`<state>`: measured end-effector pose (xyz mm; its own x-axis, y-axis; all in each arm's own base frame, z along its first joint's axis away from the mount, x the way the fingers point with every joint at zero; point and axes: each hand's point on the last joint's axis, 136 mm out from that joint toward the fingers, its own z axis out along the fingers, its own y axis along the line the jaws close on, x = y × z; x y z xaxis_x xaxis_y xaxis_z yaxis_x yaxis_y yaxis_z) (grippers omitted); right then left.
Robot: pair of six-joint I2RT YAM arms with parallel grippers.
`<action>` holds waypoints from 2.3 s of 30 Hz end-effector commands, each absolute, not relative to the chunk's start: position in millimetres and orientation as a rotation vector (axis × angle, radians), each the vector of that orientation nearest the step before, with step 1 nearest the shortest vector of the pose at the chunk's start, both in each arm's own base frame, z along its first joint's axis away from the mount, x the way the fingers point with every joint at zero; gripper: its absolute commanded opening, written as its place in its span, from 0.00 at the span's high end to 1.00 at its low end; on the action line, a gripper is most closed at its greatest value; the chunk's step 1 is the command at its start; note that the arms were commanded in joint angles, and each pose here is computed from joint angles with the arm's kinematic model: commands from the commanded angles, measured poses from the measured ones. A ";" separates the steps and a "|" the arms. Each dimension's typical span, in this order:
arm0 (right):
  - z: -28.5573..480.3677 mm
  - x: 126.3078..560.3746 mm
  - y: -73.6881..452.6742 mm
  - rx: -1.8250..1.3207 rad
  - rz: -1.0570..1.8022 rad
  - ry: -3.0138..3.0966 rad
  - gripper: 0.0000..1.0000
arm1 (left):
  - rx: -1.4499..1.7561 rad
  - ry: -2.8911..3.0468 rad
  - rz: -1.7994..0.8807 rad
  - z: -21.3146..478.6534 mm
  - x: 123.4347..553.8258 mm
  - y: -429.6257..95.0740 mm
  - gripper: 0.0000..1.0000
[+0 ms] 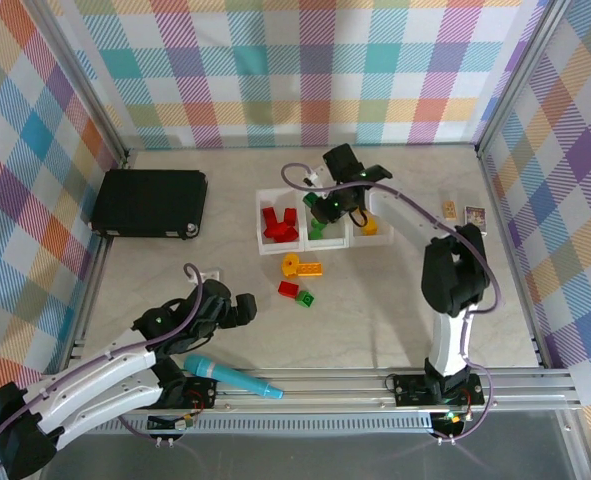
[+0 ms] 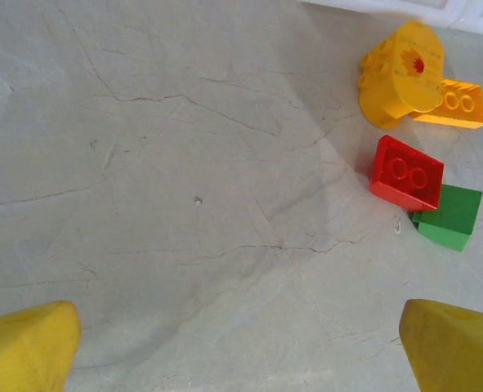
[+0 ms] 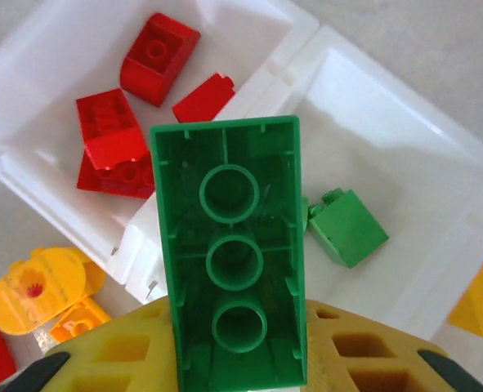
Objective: Sort the legos into containers by color
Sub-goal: Place the lego in the container, then pick up the lego from the center of the table.
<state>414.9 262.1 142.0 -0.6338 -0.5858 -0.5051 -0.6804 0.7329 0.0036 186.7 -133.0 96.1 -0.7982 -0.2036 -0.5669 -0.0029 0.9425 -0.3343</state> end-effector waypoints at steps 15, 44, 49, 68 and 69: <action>109.6 449.3 254.6 -0.589 0.301 2.713 0.60 | -0.051 2.435 -0.454 115.5 189.2 -144.0 0.00; 207.5 294.4 163.2 -0.586 0.307 2.300 0.19 | -0.355 2.641 -0.272 92.8 185.7 -248.6 0.00; 212.1 270.0 151.0 -0.536 0.340 2.253 0.17 | -0.539 2.698 -0.230 64.4 186.5 -283.9 0.00; 198.4 234.2 156.8 -0.510 0.536 2.209 0.16 | -1.071 2.381 -0.106 53.8 226.8 -300.9 0.17; 198.5 234.6 158.4 -0.515 0.544 2.208 0.15 | -1.092 2.368 -0.108 52.0 227.4 -301.2 0.18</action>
<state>230.9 150.2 191.9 -0.6228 -0.2110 -0.7534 -0.5026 0.8459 0.1786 228.3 -308.6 57.4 -0.6159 -0.6700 -0.4145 -0.6163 0.7375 -0.2762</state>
